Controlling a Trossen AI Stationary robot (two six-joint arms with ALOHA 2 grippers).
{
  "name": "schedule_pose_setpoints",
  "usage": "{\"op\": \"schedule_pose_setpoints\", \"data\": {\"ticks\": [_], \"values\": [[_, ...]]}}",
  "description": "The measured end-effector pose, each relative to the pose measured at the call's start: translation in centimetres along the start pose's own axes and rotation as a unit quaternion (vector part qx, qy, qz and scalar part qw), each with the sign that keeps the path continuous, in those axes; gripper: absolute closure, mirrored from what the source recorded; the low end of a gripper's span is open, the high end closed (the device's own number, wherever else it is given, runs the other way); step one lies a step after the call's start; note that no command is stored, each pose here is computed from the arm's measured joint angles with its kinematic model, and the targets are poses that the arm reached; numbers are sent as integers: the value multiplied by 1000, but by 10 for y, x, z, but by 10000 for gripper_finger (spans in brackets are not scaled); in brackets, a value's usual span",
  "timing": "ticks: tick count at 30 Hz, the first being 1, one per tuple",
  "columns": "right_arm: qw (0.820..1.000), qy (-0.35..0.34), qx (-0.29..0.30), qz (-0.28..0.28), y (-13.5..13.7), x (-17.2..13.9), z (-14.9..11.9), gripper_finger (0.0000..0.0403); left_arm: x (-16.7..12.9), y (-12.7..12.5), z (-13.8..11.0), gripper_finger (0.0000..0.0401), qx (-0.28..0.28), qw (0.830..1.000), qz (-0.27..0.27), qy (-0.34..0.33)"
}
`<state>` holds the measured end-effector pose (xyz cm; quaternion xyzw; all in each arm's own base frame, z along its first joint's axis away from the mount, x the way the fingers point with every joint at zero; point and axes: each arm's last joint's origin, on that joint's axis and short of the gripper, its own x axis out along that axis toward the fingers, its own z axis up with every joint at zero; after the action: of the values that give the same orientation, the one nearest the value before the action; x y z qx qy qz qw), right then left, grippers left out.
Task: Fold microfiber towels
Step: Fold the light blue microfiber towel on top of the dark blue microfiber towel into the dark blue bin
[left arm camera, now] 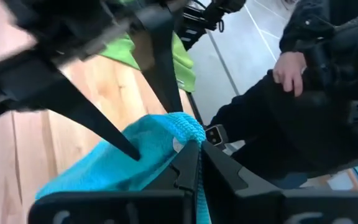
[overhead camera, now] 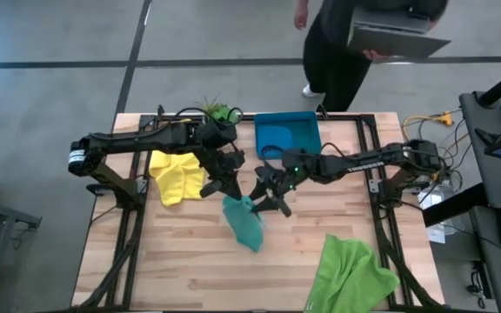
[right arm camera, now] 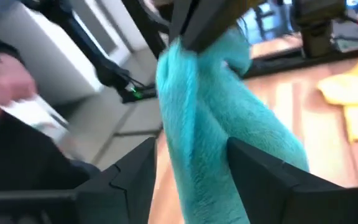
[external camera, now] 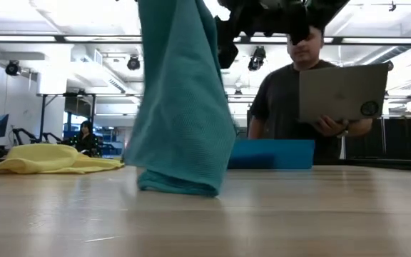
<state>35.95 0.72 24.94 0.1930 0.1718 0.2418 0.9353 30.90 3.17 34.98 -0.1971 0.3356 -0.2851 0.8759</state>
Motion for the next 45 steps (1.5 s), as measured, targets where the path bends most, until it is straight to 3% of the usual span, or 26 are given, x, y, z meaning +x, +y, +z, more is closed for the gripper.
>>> {"op": "schedule_pose_setpoints", "data": {"ticks": [9, 18, 28, 33, 35, 38, 45], "values": [[990, 46, -44, -128, 2, 8, -19, 210, 0, 0, 0, 401, -12, 1000, 2, 0], [985, 85, -47, -143, -10, 11, -37, 263, -5, -6, 1, 401, -4, 1000, -6, -7], [978, 113, -46, -167, -26, 24, -57, 290, -17, -18, 2, 401, 15, 1000, -8, -25], [978, 102, -40, -178, -31, 25, -58, 355, -17, -19, 1, 401, 14, 1000, -8, -25], [976, 115, -32, -183, -30, 20, -57, 383, -18, -19, 1, 401, 14, 1000, -8, -24], [968, 140, -25, -205, -23, 6, -51, 392, -18, -19, -1, 401, 5, 1000, 1, -16], [949, 201, -13, -240, 13, -47, -32, 394, -19, -12, -20, 401, -35, 993, 99, 60]]}}
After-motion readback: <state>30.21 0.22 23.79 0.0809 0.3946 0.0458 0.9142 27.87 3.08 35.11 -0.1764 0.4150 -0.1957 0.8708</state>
